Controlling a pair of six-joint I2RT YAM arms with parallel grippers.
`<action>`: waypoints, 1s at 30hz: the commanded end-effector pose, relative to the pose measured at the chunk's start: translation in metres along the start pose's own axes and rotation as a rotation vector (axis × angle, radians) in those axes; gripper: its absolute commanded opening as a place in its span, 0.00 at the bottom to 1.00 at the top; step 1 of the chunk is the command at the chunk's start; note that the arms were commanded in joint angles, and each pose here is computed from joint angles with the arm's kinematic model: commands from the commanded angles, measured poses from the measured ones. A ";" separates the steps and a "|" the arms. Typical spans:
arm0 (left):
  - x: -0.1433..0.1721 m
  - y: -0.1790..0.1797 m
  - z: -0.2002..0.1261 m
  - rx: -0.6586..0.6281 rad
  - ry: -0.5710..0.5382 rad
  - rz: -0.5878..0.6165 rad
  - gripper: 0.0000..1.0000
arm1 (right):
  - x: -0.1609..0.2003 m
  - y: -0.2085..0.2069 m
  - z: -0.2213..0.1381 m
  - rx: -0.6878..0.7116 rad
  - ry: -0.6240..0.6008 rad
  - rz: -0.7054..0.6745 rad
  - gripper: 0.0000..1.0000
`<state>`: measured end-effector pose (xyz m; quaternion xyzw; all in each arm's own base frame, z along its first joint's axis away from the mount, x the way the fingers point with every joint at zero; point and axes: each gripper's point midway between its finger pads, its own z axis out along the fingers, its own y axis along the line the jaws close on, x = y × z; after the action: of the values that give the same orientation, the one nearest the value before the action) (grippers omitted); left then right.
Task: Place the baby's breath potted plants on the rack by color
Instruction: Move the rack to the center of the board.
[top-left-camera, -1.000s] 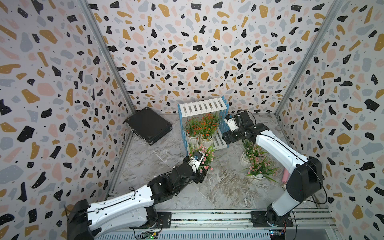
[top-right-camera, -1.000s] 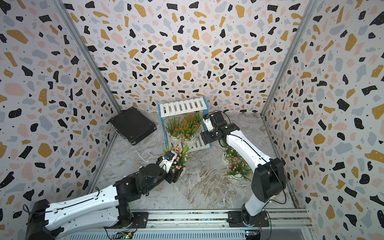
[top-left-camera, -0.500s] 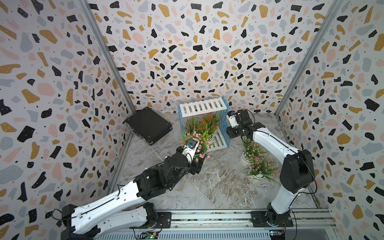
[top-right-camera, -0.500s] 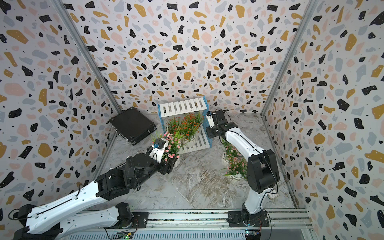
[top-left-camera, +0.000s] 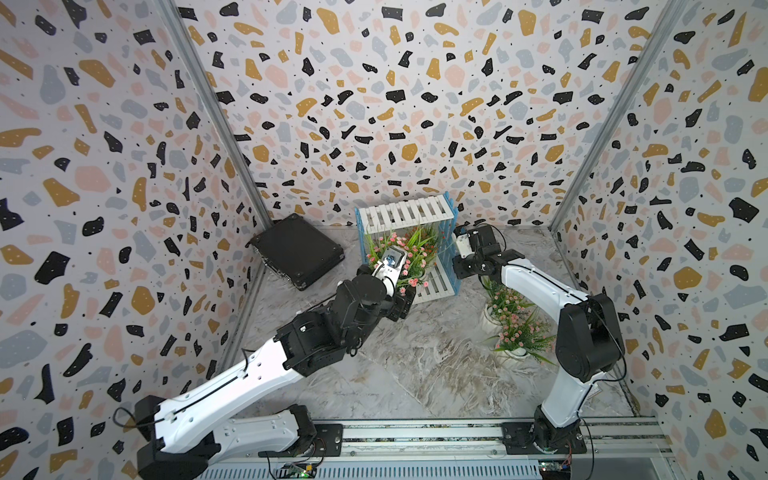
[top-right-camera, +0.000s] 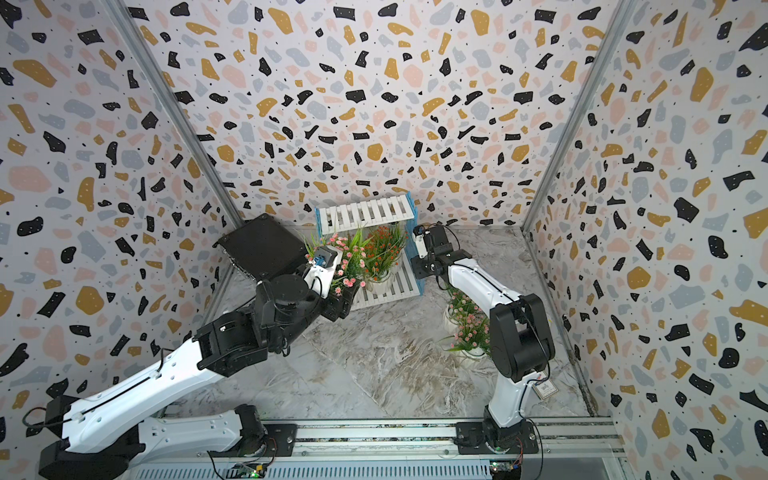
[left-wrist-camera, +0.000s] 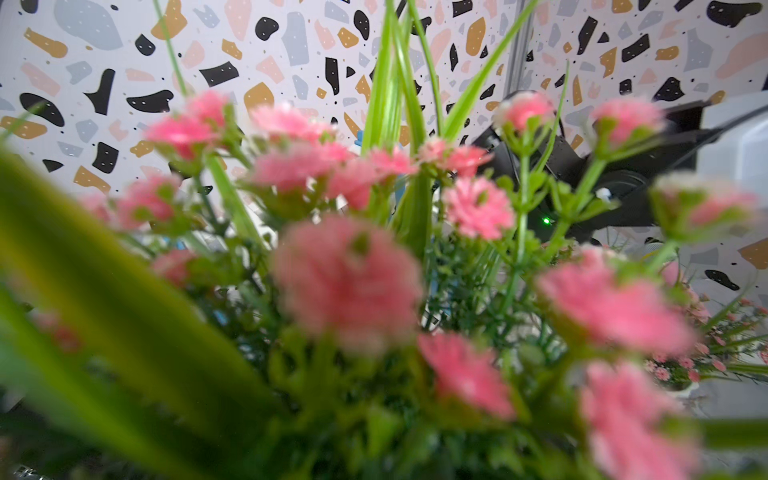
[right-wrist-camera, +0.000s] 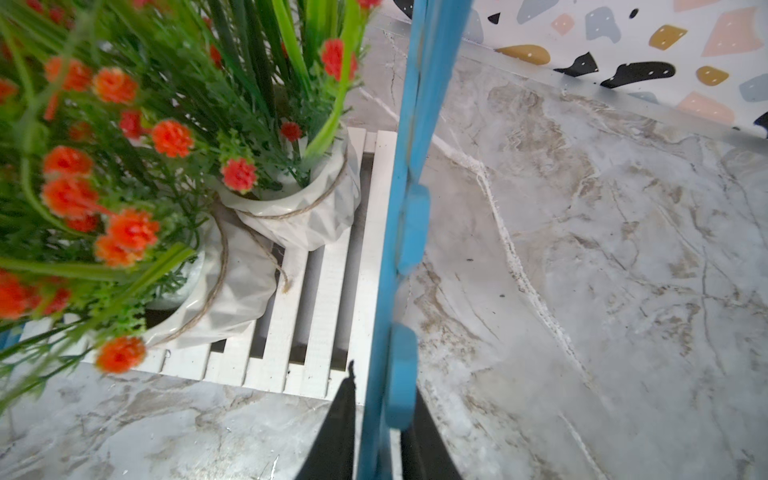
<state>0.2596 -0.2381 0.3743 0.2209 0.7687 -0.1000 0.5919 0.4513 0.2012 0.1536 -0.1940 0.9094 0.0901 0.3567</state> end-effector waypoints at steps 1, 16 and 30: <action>-0.048 0.021 -0.003 -0.040 -0.121 -0.062 0.75 | 0.004 0.002 -0.014 -0.004 -0.008 0.024 0.19; -0.079 0.061 0.047 -0.100 -0.135 -0.105 0.76 | 0.020 0.012 -0.057 -0.002 0.001 0.065 0.13; -0.095 0.078 0.073 -0.140 -0.160 -0.102 0.76 | 0.039 0.010 -0.067 0.130 -0.019 0.153 0.14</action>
<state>0.3728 -0.2262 0.3873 0.1639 0.7907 -0.0656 0.5862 0.3817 0.1837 0.1520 -0.1223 0.9316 0.0571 0.3374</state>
